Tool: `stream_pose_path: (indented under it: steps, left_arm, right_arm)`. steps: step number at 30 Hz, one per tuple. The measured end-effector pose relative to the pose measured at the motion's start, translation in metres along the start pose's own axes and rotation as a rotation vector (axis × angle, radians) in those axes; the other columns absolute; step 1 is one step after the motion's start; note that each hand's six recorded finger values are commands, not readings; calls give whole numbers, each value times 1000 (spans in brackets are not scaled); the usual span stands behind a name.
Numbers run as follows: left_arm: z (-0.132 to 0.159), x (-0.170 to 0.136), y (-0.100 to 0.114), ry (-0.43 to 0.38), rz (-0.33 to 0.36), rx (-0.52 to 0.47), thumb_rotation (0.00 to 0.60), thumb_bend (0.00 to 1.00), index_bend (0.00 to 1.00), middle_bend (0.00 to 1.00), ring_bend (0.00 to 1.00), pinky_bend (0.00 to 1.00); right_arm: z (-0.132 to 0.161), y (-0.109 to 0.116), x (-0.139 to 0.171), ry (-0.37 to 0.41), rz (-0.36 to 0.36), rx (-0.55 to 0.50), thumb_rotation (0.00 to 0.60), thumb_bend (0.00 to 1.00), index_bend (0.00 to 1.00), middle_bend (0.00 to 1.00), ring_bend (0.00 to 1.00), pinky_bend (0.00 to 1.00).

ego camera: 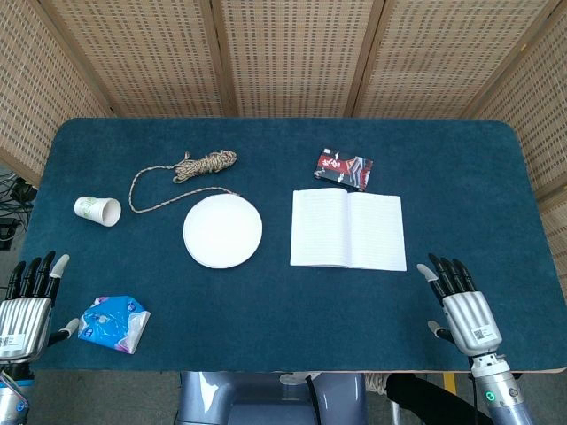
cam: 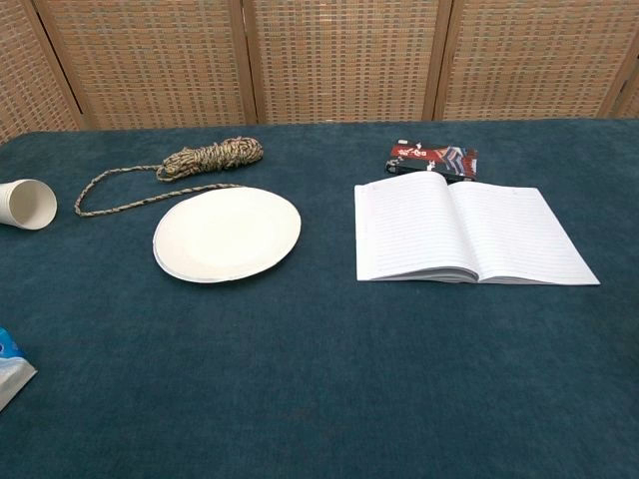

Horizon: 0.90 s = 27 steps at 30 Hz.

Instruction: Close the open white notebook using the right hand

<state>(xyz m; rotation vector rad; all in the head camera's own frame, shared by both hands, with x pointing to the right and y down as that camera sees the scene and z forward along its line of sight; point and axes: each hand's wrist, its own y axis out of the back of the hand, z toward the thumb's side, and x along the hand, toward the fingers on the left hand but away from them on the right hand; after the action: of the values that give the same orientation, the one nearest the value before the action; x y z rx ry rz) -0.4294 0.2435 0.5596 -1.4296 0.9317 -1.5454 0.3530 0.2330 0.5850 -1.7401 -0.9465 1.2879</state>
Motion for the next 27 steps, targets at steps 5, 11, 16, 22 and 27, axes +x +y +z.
stream_pose_path:
  steps: [5, 11, 16, 22, 27]
  left_arm:
    - [0, 1, 0, -1, 2, -2, 600, 96, 0, 0, 0, 0]
    - [-1, 1, 3, -4, 13, -14, 600, 96, 0, 0, 0, 0]
    - [-2, 0, 4, -6, 17, -17, 600, 96, 0, 0, 0, 0]
    - [-1, 0, 4, -8, 16, -16, 600, 95, 0, 0, 0, 0]
    - [-2, -1, 6, -4, 17, -22, 600, 96, 0, 0, 0, 0]
  right_arm:
    - [-1, 0, -1, -3, -1, -1, 600, 196, 0, 0, 0, 0]
    - [-1, -2, -1, -6, 2, 1, 600, 196, 0, 0, 0, 0]
    - [-3, -2, -1, -13, 1, 2, 600, 197, 0, 0, 0, 0]
    - [-4, 1, -4, -20, -11, -4, 600, 196, 0, 0, 0, 0]
    - [1, 4, -11, -12, -20, -16, 600, 196, 0, 0, 0, 0]
